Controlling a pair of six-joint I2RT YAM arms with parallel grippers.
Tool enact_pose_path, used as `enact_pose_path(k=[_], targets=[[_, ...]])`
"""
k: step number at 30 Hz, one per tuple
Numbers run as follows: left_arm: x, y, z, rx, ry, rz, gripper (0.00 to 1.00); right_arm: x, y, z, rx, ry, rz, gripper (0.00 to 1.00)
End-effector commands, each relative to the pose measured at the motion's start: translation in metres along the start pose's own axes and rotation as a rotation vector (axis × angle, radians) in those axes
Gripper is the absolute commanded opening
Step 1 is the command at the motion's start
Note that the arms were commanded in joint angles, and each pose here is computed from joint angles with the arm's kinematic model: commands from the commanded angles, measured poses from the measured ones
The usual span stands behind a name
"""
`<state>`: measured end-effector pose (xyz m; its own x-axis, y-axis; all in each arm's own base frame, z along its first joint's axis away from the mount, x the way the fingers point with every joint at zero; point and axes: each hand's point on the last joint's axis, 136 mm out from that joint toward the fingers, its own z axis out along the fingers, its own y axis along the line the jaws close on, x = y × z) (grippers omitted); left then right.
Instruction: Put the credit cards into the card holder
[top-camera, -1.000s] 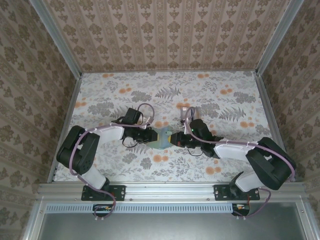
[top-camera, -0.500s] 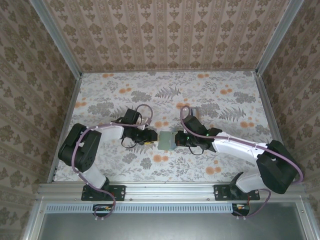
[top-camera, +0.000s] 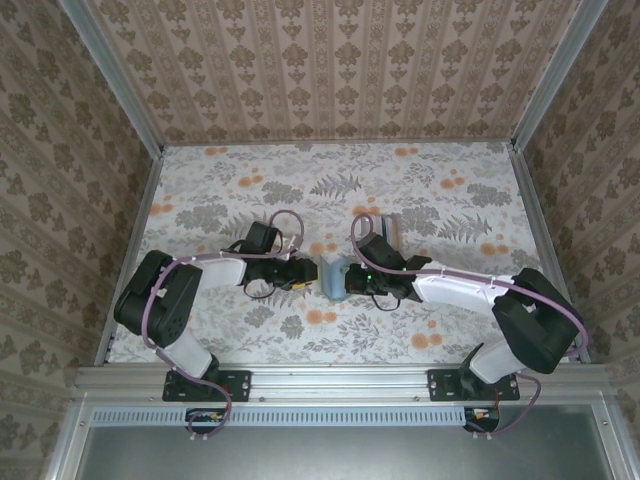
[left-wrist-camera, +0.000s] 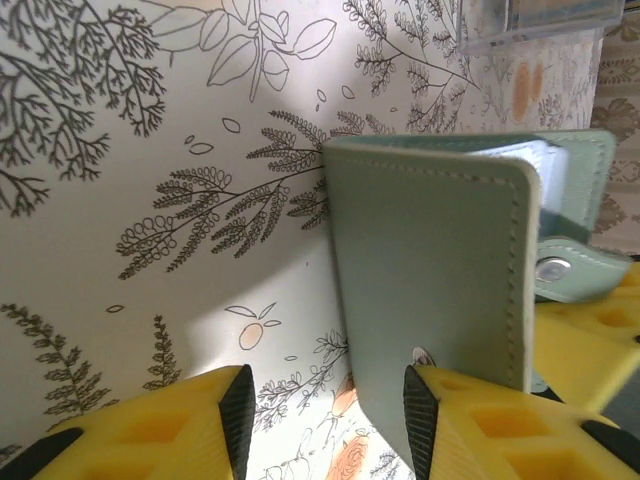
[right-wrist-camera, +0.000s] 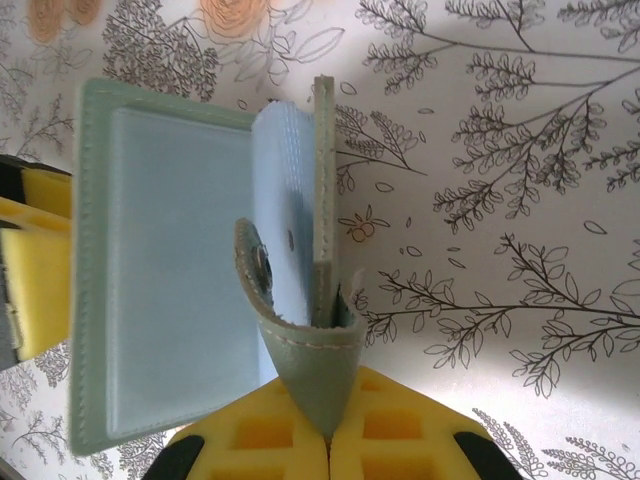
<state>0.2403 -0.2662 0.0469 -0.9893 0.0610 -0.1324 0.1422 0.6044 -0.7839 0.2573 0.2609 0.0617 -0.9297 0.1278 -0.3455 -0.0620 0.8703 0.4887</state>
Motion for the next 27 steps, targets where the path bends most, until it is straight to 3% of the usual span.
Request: enact_pose_path(k=[1,13,21,24,27], targets=[[-0.005,-0.009,-0.005,0.03,-0.017,0.021,0.49,0.008,-0.005,0.001,0.005,0.017,0.006,0.0],[-0.017,-0.014,-0.026,0.081,-0.064,0.004,0.67,0.01,-0.004,0.002,-0.032,0.004,0.022,0.0],[-0.019,-0.033,-0.028,0.205,-0.059,0.015,0.69,0.004,-0.006,-0.005,-0.002,-0.037,-0.001,0.0],[-0.012,-0.016,-0.02,0.079,-0.026,0.01,0.69,0.004,-0.008,-0.004,0.001,-0.047,0.012,0.0],[-0.001,0.003,-0.011,-0.071,-0.001,0.042,0.6,0.005,-0.006,-0.002,-0.024,-0.048,0.019,0.0]])
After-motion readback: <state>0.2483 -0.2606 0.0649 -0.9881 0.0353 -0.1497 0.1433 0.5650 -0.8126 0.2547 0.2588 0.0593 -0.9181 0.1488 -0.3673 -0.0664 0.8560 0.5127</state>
